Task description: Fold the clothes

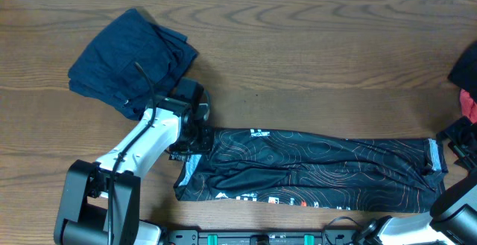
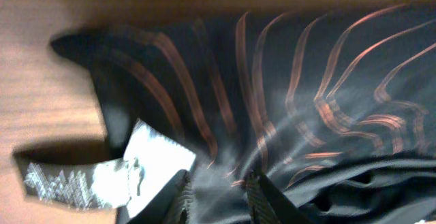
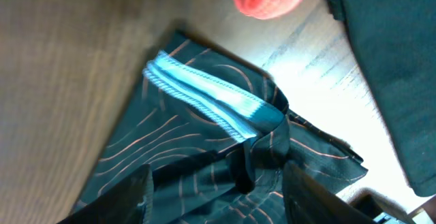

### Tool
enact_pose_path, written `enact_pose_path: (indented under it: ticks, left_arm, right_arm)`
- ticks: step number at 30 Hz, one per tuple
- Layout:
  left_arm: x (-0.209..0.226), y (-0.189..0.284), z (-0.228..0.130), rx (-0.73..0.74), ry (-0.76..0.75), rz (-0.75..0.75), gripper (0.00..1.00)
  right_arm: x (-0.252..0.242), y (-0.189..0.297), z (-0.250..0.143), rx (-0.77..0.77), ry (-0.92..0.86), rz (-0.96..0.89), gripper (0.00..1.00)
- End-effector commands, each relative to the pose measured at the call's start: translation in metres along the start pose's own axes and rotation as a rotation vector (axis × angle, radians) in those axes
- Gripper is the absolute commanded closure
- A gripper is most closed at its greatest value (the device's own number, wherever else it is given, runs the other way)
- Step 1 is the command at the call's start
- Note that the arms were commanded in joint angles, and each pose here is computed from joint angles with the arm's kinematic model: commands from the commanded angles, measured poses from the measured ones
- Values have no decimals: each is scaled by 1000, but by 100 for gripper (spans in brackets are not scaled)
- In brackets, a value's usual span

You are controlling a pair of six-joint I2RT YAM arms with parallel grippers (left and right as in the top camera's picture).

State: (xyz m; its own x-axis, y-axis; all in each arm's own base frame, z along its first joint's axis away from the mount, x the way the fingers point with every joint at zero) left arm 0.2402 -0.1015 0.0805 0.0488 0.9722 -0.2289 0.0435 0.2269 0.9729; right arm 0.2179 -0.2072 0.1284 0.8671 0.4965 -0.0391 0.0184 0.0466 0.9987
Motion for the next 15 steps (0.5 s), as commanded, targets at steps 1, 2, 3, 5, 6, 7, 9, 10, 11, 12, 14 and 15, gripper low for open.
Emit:
enact_pose_path:
  ticks: [1, 2, 3, 5, 6, 7, 9, 10, 11, 12, 14, 15]
  left_arm:
    - [-3, -1, 0, -4, -13, -38, 68]
    - [-3, -2, 0, -1, -12, -38, 68]
    - [-3, -2, 0, 2, -12, -42, 68]
    - [-4, -3, -1, 4, -12, -46, 68]
    - [-4, -3, 0, 3, -13, -47, 69]
    - [-4, -3, 0, 2, -13, -47, 69]
    - [-4, -3, 1, -4, -15, -49, 69]
    - [-4, -3, 1, -6, -15, -49, 69]
    - [-4, -3, 2, -7, -15, -50, 69]
    - [-4, -3, 2, -8, -16, -50, 69]
    - [-4, -4, 2, -8, -16, -50, 69]
    - [-4, -4, 2, -6, -16, -49, 69]
  right_arm:
    - [-7, -14, -13, 34, -27, -31, 45]
    - [-7, -20, -18, 56, -26, -24, 45]
    - [-8, -24, -23, 73, -26, -25, 45]
    - [-10, -31, -30, 96, -24, -37, 43]
    - [-11, -34, -32, 100, -24, -39, 43]
    - [-10, -36, -34, 101, -25, -39, 43]
    - [-11, -40, -36, 102, -30, -42, 45]
    - [-12, -41, -36, 102, -30, -46, 46]
    - [-13, -41, -36, 100, -36, -54, 47]
    - [-14, -41, -36, 98, -41, -63, 48]
    - [-15, -41, -36, 95, -44, -71, 53]
    - [-15, -41, -36, 96, -44, -74, 56]
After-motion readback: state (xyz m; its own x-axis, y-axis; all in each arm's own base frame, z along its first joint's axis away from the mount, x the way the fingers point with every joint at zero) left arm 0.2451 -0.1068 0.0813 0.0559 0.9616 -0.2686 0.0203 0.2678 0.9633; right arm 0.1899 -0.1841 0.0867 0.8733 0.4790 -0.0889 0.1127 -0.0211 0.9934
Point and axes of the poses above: each gripper's point midway between its finger pads, its own y axis back along the fingers, its own x axis along the line the jaws close on, z = x × y, the point moved 6 cm from there along y, back along the fingers, and after that the axes turned 1 degree about -y, right-handed, at the moved point
